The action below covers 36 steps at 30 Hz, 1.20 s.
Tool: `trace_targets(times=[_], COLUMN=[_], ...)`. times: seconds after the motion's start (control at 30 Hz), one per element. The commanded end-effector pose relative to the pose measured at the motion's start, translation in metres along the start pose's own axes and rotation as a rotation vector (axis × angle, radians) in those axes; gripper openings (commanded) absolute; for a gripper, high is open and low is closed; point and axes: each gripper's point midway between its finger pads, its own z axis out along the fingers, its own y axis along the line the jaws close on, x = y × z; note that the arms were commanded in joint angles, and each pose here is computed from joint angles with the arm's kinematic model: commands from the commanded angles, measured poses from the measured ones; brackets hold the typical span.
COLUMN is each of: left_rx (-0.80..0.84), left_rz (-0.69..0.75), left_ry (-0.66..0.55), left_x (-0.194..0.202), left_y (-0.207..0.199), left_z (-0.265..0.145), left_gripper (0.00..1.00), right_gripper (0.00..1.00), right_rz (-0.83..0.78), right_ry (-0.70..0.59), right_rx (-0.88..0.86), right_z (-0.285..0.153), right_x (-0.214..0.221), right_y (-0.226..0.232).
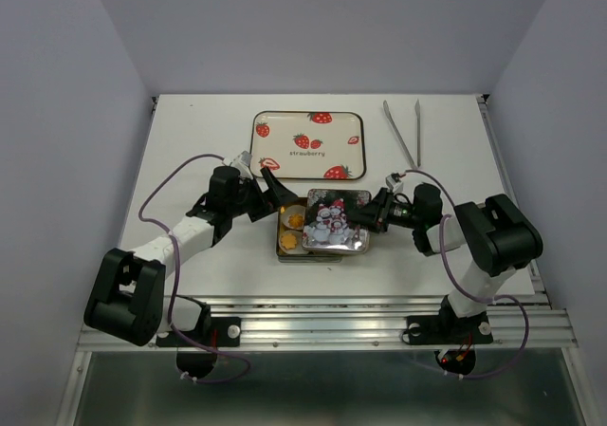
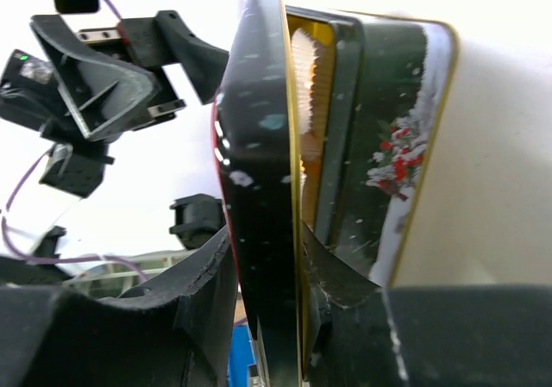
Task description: Pack the cookies
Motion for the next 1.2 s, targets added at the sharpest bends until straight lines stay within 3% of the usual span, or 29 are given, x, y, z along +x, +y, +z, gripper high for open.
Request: trace_targets(times=[0.0, 0.4, 1.17], left_rx=[0.013, -0.004, -0.021], left_rz=[0.011, 0.02, 0.022], left_ry=[0.0, 0.018, 0.073], left_x=[0.002, 0.005, 0.015], left_y=[-0.002, 0.002, 0.012], left_z=[0.001, 0.002, 0.012], left_gripper=[0.99, 0.99, 0.99], right_gripper=[0.34, 0.48, 0.6], right_rz=[-0.059, -0.059, -0.126], right_ry=[-0.013, 0.026, 0.151], right_rx=[0.036, 0.061, 0.138], right_z=[0.001, 0.004, 0.031], right_x=[-0.01, -0.01, 0.003], right_y=[-0.003, -0.007, -0.013])
